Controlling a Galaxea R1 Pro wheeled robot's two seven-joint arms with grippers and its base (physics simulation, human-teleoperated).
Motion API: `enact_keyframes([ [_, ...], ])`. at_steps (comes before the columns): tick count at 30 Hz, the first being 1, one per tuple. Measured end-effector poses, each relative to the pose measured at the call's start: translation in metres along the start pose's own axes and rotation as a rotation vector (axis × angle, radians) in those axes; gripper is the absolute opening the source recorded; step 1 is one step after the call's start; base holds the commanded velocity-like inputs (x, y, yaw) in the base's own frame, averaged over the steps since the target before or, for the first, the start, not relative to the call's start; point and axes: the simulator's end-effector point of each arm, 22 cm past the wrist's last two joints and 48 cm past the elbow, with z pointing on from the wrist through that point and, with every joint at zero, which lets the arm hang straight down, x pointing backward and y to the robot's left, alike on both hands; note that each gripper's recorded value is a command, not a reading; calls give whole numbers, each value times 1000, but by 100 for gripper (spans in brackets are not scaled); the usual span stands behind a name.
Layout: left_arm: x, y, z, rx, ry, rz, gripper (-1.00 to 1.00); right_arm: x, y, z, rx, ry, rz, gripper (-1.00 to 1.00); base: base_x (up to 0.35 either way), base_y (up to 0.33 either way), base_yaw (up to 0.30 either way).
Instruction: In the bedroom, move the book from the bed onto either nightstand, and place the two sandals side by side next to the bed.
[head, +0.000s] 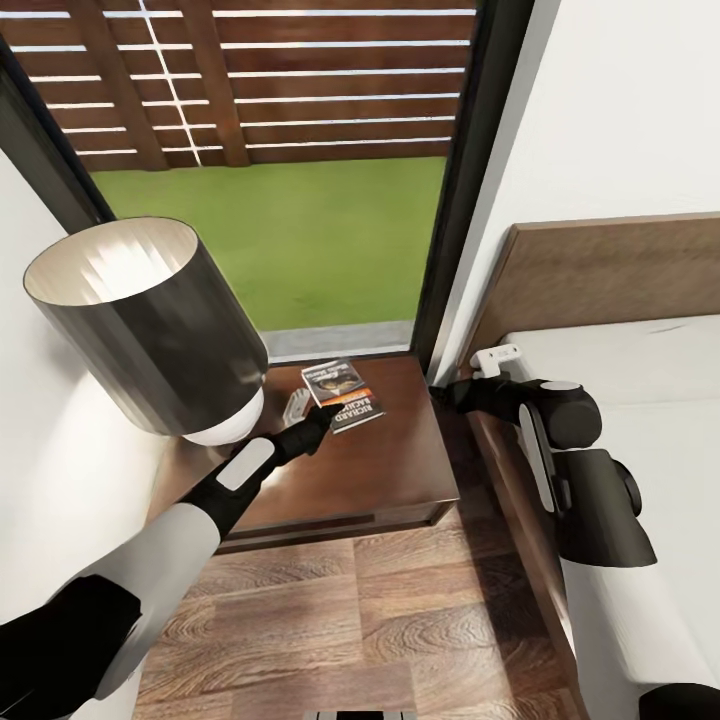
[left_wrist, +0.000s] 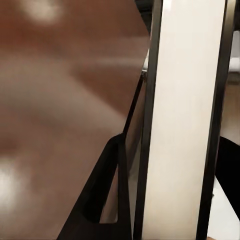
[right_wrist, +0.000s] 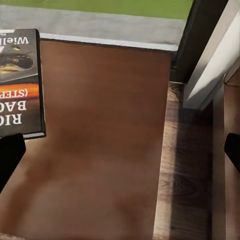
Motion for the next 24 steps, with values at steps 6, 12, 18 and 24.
enact_keyframes([
  [6,13,-8,5,15,16,-8,-100,0,0,0,0,0,0,100,1,0,0],
  [12,21,-22,8,60,25,-16,-100,0,0,0,0,0,0,100,0,0,0],
  [18,23,-33,8,120,26,-25,-100,0,0,0,0,-1,0,100,0,0,0],
  [24,25,-35,7,158,28,-34,-100,0,0,0,0,-1,0,100,0,0,0],
])
